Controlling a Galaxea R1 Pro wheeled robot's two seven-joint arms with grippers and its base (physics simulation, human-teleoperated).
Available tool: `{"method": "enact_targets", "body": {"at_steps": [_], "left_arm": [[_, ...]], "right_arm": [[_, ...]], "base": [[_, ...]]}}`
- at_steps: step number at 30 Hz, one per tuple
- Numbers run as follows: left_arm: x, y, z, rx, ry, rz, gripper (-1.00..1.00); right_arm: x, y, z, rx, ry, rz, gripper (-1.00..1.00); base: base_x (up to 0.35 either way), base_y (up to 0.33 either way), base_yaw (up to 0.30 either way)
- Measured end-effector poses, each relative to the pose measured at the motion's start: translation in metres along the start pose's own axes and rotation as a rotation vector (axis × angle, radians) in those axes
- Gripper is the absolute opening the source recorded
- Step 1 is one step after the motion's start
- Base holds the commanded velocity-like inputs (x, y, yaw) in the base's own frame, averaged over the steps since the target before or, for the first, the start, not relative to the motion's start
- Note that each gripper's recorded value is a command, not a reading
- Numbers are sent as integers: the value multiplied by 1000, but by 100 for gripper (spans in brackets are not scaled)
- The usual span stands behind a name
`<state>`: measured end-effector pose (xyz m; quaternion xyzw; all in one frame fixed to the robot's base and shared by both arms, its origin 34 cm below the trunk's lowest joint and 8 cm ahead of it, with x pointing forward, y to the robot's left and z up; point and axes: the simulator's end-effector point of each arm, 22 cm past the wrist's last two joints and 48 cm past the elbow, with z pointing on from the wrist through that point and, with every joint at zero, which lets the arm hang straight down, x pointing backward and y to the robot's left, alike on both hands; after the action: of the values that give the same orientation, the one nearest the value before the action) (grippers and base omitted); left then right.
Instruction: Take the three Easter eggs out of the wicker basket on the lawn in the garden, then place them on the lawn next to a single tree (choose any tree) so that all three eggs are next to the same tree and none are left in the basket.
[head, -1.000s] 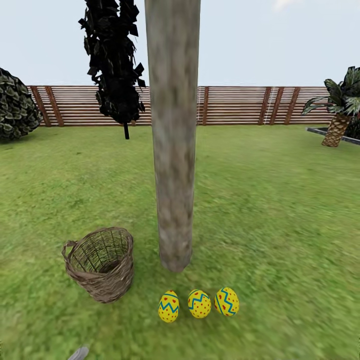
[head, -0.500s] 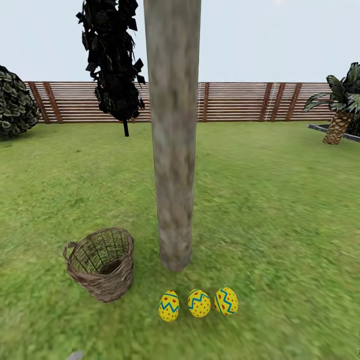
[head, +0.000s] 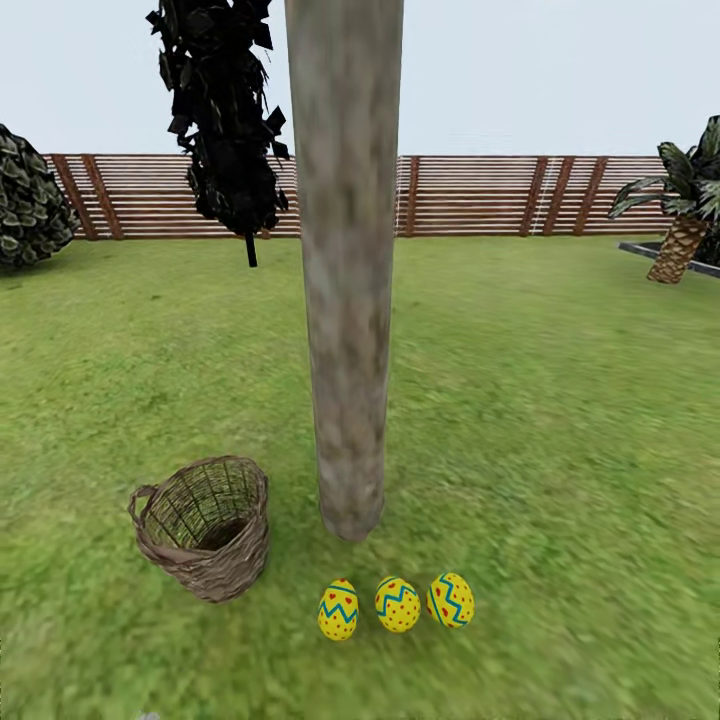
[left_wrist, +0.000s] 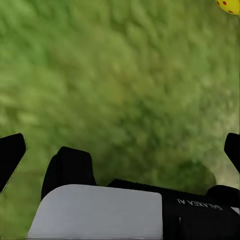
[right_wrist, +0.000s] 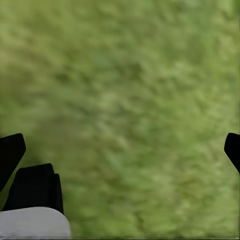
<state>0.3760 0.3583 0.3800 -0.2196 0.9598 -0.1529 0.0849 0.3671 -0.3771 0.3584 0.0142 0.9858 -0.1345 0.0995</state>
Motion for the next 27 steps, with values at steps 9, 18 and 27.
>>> {"method": "enact_targets", "body": {"at_steps": [9, 18, 27], "left_arm": [[14, 7, -14, -22, -11, 46, 100], [23, 7, -28, -34, 11, 42, 100], [26, 4, -42, -42, 27, 43, 100]], "right_arm": [[17, -3, -14, -4, 40, -11, 100], [23, -8, -29, -4, 62, -17, 100], [27, -14, -43, 1, 83, -20, 100]], "base": [[0, 0, 0], [0, 0, 0], [0, 0, -5]]}}
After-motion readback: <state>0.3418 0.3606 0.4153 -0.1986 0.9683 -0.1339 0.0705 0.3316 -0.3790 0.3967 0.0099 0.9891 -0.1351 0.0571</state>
